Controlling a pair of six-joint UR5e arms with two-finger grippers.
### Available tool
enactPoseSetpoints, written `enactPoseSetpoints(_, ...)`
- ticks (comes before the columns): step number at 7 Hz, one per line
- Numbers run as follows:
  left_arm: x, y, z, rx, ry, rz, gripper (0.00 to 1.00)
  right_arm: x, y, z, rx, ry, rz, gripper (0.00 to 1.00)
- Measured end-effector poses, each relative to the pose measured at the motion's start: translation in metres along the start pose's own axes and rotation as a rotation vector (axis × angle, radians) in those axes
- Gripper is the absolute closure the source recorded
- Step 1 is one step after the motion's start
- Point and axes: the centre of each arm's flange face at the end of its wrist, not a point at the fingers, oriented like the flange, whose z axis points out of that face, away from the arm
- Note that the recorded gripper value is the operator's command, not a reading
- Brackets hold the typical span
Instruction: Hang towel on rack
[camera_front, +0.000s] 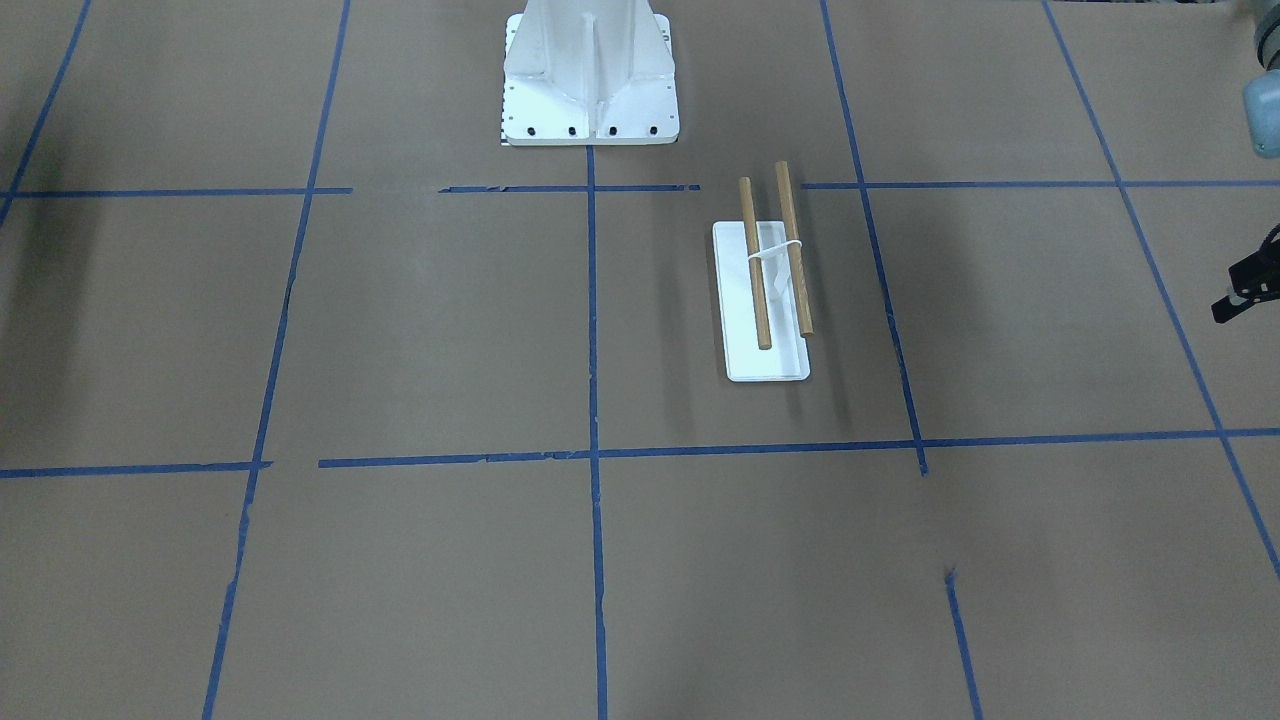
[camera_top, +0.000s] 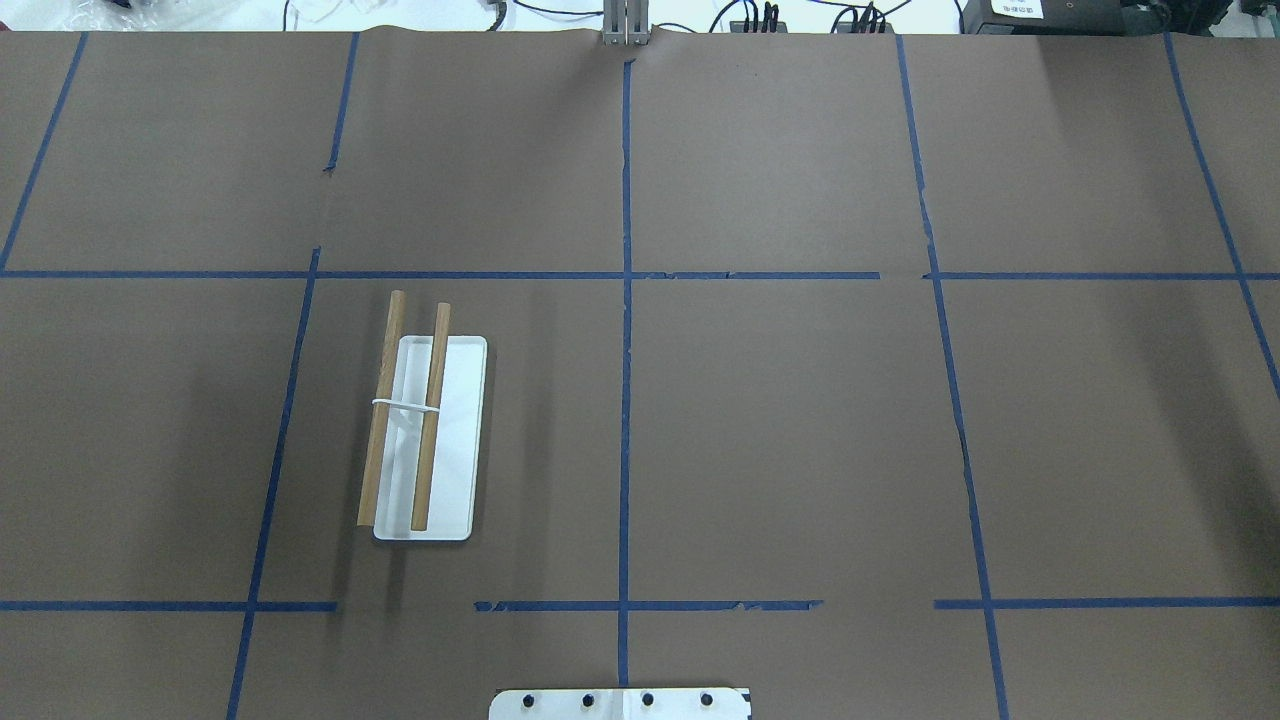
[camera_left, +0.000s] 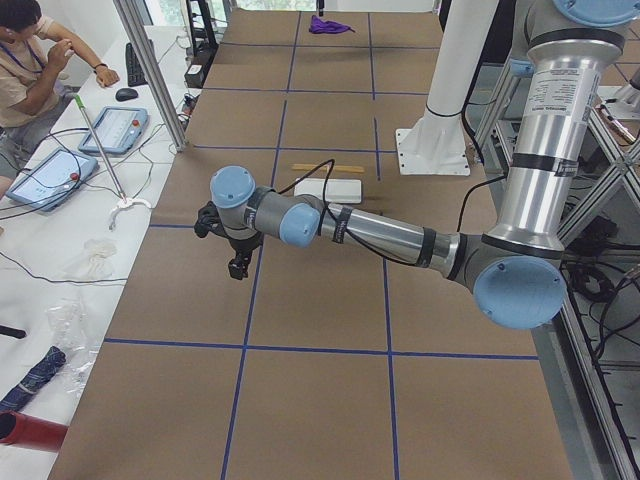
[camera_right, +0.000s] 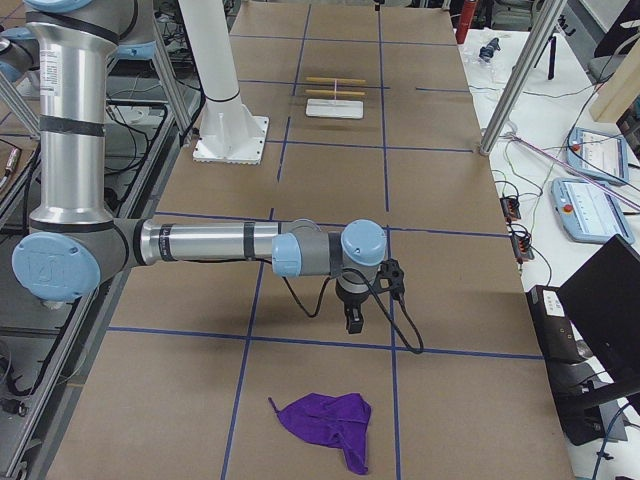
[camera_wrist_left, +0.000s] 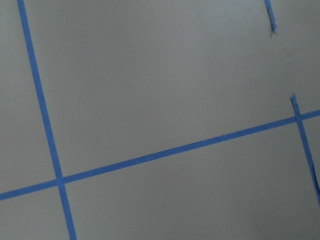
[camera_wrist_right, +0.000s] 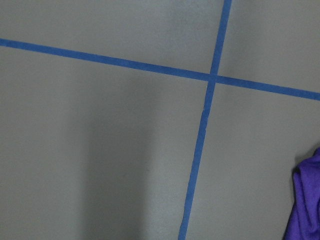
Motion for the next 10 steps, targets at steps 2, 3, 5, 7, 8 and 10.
enactPoseSetpoints(2,0.004,-0.003,0.000,0.017,0.005,0.027,0.00,0.037,0.003,0.036,-0.050,-0.002,0.050,0.00)
enactPoseSetpoints(3,0.005,-0.003,0.000,0.021,0.006,0.032,0.00,0.059,0.004,0.057,-0.063,0.002,0.063,0.03)
enactPoseSetpoints(5,0.005,-0.003,-0.001,0.023,0.007,0.034,0.00,0.096,0.018,0.089,-0.089,0.046,0.082,0.09)
enactPoseSetpoints(7,0.006,-0.004,-0.001,0.024,0.007,0.036,0.00,0.120,0.027,0.108,-0.114,0.079,0.104,0.12)
enactPoseSetpoints(8,0.006,-0.004,-0.001,0.024,0.007,0.036,0.00,0.133,0.032,0.119,-0.118,0.097,0.105,0.15)
enactPoseSetpoints(10,0.006,-0.004,-0.001,0.027,0.008,0.040,0.00,0.153,0.043,0.135,-0.122,0.129,0.105,0.70)
